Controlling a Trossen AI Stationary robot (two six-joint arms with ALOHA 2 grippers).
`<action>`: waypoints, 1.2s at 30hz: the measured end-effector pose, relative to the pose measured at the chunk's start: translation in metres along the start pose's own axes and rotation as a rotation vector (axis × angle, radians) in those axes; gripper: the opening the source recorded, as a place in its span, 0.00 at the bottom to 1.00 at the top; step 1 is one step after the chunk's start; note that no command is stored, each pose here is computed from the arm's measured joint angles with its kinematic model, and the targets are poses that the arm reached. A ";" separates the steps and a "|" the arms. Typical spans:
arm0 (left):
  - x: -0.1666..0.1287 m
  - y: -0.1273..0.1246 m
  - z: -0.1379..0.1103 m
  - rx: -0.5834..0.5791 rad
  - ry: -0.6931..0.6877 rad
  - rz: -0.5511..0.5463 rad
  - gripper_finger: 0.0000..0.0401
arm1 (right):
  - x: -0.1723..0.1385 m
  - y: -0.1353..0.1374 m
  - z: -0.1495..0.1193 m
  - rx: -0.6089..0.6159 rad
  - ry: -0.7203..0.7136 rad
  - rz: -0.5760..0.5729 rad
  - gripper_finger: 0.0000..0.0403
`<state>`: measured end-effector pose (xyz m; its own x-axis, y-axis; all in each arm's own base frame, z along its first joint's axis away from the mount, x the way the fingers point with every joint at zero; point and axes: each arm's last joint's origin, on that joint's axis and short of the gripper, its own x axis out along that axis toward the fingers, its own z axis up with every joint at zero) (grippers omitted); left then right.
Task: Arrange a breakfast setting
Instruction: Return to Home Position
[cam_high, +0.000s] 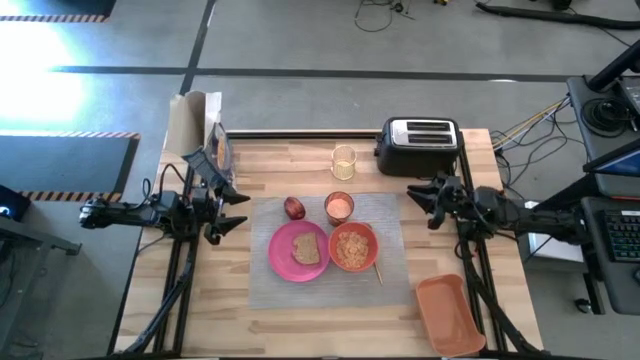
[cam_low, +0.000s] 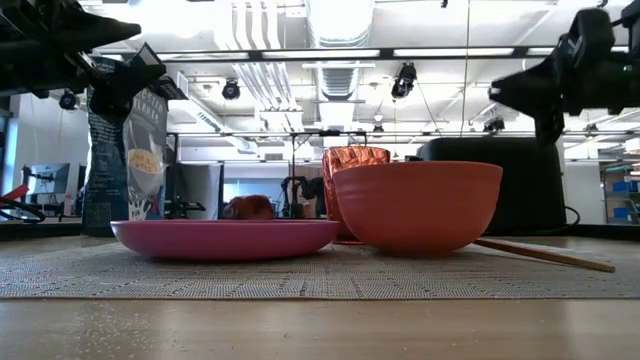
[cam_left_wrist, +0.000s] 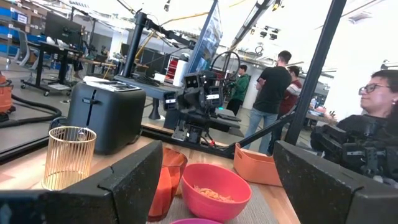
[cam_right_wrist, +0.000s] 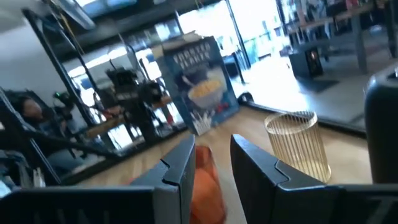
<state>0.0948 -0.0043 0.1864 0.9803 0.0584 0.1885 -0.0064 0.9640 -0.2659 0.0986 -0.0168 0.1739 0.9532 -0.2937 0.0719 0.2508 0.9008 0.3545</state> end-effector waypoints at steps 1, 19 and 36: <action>0.000 0.000 0.000 0.000 0.000 0.000 0.72 | -0.001 -0.001 -0.002 0.007 0.017 -0.006 0.23; 0.000 0.000 0.000 0.000 0.001 0.000 0.72 | -0.002 -0.002 -0.005 0.111 0.048 -0.012 0.23; 0.000 0.000 0.000 0.000 0.000 0.000 0.72 | -0.002 -0.002 -0.005 0.109 0.051 -0.014 0.23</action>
<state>0.0948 -0.0043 0.1864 0.9804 0.0584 0.1881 -0.0065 0.9641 -0.2656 0.0971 -0.0164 0.1683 0.9576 -0.2873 0.0197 0.2474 0.8557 0.4544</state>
